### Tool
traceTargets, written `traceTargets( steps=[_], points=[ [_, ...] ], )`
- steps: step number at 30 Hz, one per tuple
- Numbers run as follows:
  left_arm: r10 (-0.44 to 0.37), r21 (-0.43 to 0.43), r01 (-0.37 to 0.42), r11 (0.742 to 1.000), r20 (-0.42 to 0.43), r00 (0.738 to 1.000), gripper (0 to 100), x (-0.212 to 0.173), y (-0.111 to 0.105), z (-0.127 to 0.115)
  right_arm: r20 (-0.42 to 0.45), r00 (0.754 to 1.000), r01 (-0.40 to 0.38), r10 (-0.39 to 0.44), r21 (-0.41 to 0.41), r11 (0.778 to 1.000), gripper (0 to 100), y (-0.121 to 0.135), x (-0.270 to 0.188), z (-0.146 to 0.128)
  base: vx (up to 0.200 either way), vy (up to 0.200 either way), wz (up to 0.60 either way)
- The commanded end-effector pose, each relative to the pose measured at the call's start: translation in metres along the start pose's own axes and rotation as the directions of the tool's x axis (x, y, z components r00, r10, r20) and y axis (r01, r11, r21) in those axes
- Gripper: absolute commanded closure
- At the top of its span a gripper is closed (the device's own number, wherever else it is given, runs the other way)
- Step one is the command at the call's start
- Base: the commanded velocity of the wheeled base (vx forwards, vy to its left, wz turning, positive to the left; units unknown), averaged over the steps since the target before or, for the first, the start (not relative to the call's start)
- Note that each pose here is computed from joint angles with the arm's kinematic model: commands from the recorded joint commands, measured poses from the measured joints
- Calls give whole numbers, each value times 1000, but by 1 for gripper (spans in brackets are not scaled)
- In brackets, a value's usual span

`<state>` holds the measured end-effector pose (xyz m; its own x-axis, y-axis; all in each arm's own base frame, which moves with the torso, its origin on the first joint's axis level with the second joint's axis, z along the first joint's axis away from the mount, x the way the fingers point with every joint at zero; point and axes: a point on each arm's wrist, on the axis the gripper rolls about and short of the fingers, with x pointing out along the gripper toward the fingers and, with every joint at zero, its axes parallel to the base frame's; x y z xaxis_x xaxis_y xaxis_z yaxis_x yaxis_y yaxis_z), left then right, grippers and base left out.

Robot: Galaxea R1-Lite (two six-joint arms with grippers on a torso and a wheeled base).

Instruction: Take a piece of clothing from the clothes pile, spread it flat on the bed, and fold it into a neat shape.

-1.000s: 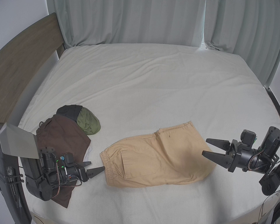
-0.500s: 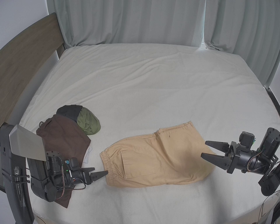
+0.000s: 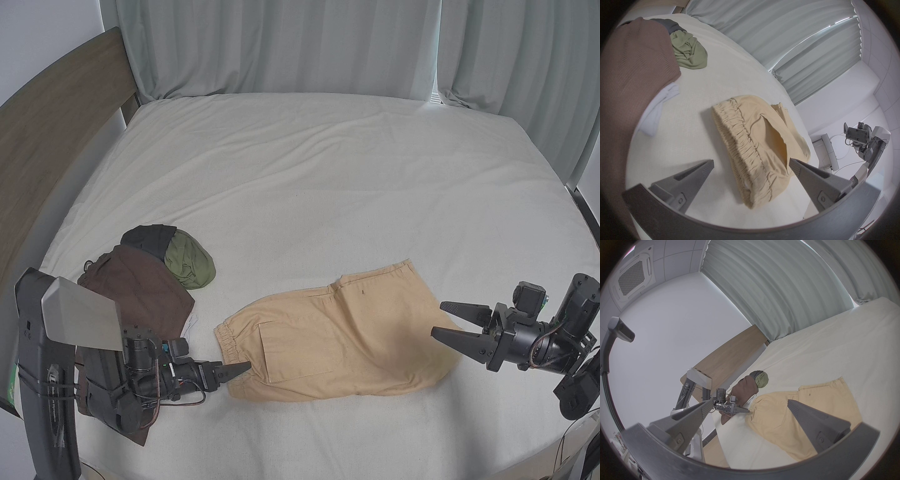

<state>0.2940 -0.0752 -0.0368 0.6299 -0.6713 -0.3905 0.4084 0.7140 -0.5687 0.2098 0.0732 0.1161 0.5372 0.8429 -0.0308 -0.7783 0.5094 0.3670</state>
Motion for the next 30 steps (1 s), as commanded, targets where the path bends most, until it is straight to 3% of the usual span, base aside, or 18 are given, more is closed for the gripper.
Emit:
traceTargets(
  steps=[1,6,17,18,30],
  points=[
    [-3,11,3,1000,3,1000,0,18,1,-3,-1,1000,-2,2,2,1000,0,0,0,0,0,0,0],
    [17,13,-17,1000,27,999,0,34,3,-4,2,1000,-2,2,0,1000,0,1,0,0,0,0,0],
    [25,-45,-21,999,82,996,0,54,-14,0,3,1000,-3,3,-3,1000,0,1,-1,1,0,0,0],
    [25,-46,-21,999,84,996,100,54,-14,0,3,1000,-3,3,-3,1000,0,1,-1,1,0,0,0],
    [54,-76,-51,996,43,998,100,44,-11,-10,-1,1000,-6,6,-3,1000,0,2,0,0,0,0,0]
  ],
)
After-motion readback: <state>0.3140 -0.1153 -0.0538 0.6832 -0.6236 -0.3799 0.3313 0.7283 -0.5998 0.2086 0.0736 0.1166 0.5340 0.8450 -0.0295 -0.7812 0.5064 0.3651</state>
